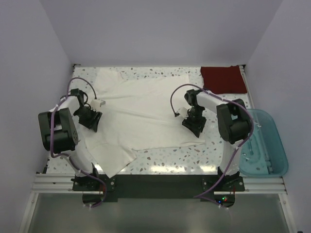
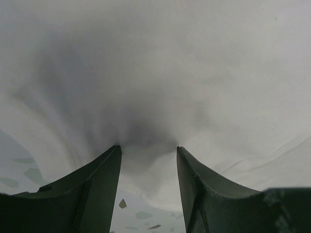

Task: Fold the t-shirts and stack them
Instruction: Fold the tshirt

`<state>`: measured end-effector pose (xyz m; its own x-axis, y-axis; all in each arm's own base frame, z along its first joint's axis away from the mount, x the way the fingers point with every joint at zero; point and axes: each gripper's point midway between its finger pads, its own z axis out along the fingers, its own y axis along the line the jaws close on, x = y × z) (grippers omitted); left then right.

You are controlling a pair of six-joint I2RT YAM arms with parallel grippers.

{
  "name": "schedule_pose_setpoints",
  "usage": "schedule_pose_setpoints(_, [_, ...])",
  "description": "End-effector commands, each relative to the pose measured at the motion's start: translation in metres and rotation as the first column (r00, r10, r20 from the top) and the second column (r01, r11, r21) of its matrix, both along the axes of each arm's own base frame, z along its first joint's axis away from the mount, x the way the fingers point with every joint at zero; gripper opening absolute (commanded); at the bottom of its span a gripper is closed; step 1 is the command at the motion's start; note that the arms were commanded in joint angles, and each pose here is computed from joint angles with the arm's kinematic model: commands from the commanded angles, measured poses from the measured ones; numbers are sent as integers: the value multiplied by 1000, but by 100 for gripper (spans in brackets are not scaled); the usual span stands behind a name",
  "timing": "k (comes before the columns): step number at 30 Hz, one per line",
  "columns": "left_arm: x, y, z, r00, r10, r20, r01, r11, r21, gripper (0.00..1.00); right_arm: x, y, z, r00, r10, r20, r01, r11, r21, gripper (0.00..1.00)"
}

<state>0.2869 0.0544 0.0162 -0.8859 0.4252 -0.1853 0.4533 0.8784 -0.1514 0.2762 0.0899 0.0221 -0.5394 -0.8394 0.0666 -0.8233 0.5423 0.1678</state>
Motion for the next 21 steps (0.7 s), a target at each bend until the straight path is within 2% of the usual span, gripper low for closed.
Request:
schedule_pose_setpoints(1, [-8,12,-8,999,-5,35,4,999,44,54,-9,-5,-13,999,34,7,-33,999,-34,48])
schedule_pose_setpoints(4, [-42,11,-23,1000,-16,-25,17,999,52,50,-32,-8,-19,998,46,-41,-47,998,-42,47])
schedule_pose_setpoints(8, [-87,0,-19,996,-52,-75,55,998,36,47,-66,-5,-12,993,63,-99,-66,998,-20,47])
schedule_pose_setpoints(12, [-93,-5,-3,995,-81,-59,83,996,16,47,-84,20,17,987,72,-142,-58,993,101,49])
schedule_pose_setpoints(16, [-44,-12,39,994,-84,76,89,994,-57,56,-60,49,64,994,32,-100,-5,965,261,53])
schedule_pose_setpoints(17, [-11,-14,66,982,-76,174,92,992,-85,57,-37,57,80,999,11,-30,-1,954,299,54])
schedule_pose_setpoints(19, [24,-17,84,972,-41,231,74,988,-136,60,-4,56,85,999,-50,20,41,947,318,54])
schedule_pose_setpoints(20, [58,-16,112,942,-33,334,87,985,-148,61,29,61,99,991,-70,118,26,939,343,53])
schedule_pose_setpoints(21, [74,-15,121,931,-15,363,78,984,-161,61,50,56,102,981,-96,170,37,946,322,53])
